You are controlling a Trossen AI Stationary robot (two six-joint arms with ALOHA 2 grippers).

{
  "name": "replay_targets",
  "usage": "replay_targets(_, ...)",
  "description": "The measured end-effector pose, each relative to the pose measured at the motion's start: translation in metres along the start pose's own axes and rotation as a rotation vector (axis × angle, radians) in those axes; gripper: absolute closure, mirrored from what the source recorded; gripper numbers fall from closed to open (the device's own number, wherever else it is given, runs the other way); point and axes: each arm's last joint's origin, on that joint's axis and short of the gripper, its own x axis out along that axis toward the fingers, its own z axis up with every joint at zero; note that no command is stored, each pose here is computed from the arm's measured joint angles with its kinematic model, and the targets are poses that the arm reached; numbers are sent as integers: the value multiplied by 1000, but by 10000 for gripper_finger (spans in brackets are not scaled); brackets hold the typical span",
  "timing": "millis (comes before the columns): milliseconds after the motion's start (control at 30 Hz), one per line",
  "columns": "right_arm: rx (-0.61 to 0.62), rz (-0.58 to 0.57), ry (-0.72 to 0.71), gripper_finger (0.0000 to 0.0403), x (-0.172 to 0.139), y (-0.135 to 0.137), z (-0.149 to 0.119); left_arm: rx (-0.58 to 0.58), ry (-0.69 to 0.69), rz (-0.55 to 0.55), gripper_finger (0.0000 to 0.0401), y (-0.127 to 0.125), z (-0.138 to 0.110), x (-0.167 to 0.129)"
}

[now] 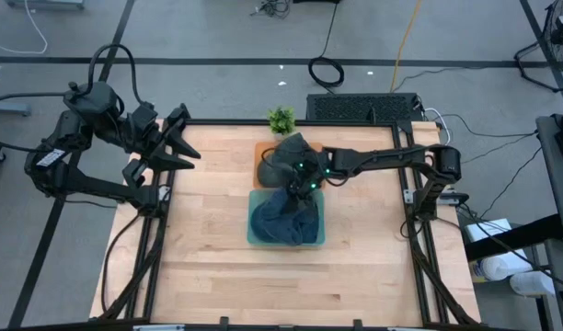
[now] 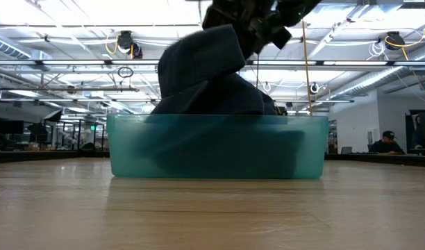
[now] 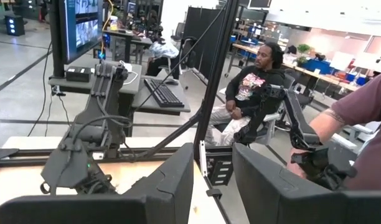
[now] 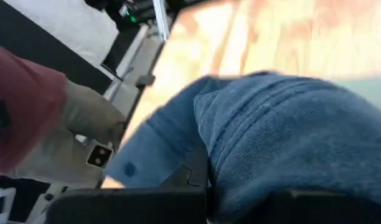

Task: Pick & Place hat
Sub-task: Put the blue cap into the light blue bin

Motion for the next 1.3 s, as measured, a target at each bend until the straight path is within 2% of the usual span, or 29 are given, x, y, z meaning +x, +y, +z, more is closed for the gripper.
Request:
replay_targets(333,85,-153,119,399,12,-16,-54,-3,4,36,281,1,-1,0)
replay_targets(500,121,-219,137,395,13,-20,-63,-3,4,40,281,1,-1,0)
replay_targets(633,144,-222,121,348,9,-16,-60,1,5,41,281,1,-1,0)
replay_targets(900,198,-227,116,211,1,-10,-57,14,15,42,281,2,-2,0)
replay_targets(1000,179,-225,102,169,-4,-5,-54,14,15,42,281,2,-2,0)
replay_targets(1133,129,-226,72,132,-13,3,-47,14,15,42,281,2,-2,0)
replay_targets(1300,97,-231,21,110,-32,16,-38,25,12,59,281,2,-2,0)
